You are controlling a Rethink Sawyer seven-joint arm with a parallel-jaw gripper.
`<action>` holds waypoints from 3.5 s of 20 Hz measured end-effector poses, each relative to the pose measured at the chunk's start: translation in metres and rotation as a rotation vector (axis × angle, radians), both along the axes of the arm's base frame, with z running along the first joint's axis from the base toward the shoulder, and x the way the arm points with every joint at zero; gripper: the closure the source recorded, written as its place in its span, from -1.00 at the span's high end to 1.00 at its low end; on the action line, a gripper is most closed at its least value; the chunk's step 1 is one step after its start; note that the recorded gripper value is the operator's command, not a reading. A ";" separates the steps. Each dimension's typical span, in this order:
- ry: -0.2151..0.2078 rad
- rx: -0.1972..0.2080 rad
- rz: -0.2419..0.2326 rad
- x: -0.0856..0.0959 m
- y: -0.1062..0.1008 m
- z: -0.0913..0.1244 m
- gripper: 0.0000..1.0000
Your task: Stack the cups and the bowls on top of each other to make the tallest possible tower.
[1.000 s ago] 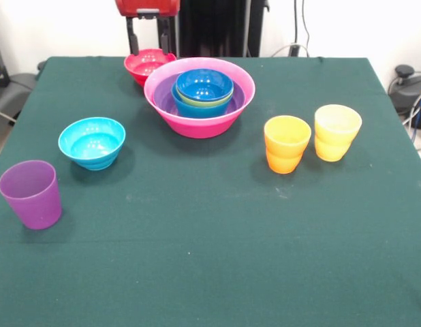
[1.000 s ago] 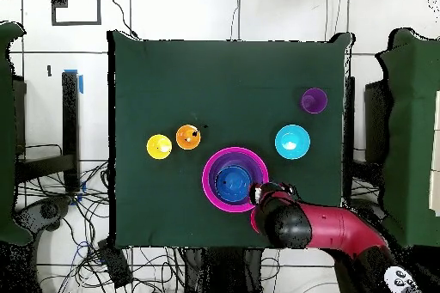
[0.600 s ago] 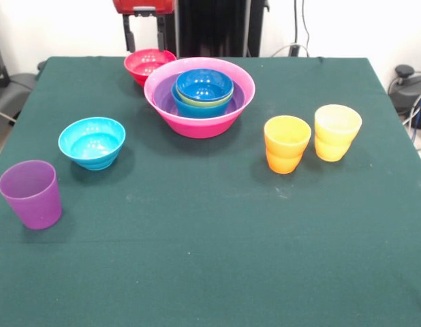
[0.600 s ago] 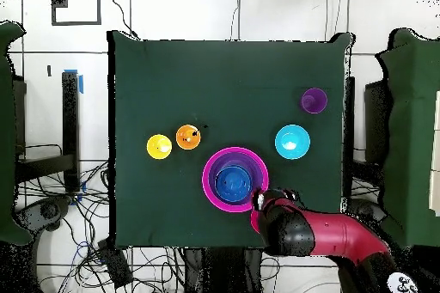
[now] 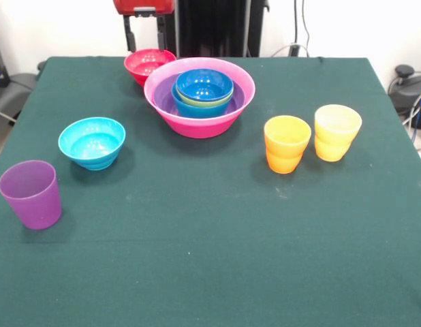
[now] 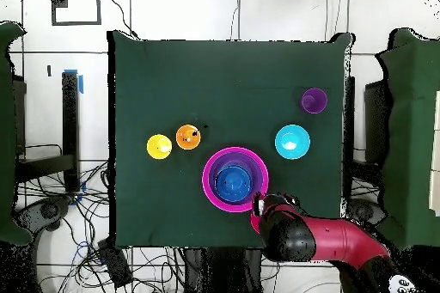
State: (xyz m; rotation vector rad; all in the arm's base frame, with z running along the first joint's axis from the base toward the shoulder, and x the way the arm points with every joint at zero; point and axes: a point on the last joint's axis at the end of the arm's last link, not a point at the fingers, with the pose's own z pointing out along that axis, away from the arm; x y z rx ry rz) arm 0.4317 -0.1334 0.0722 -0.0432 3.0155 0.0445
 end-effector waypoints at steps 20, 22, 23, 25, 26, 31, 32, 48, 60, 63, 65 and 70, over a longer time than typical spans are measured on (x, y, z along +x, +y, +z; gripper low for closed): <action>-0.004 0.062 -0.079 -0.025 -0.042 -0.015 1.00; -0.003 0.064 -0.067 -0.025 -0.040 -0.016 1.00; -0.003 0.065 -0.064 -0.025 -0.039 -0.016 1.00; -0.002 0.067 -0.058 -0.026 -0.037 -0.018 1.00; 0.001 0.070 -0.054 -0.026 -0.035 -0.019 1.00; 0.008 0.080 -0.032 -0.026 -0.026 -0.023 1.00; 0.011 0.082 -0.019 -0.027 -0.021 -0.024 1.00; 0.021 0.120 -0.001 -0.036 -0.016 -0.037 1.00; -0.015 0.092 -0.001 -0.021 -0.035 -0.018 1.00; -0.027 0.083 0.004 -0.017 -0.037 -0.013 1.00; -0.031 0.082 0.006 -0.015 -0.038 -0.012 1.00; -0.042 0.085 0.002 -0.013 -0.041 -0.011 1.00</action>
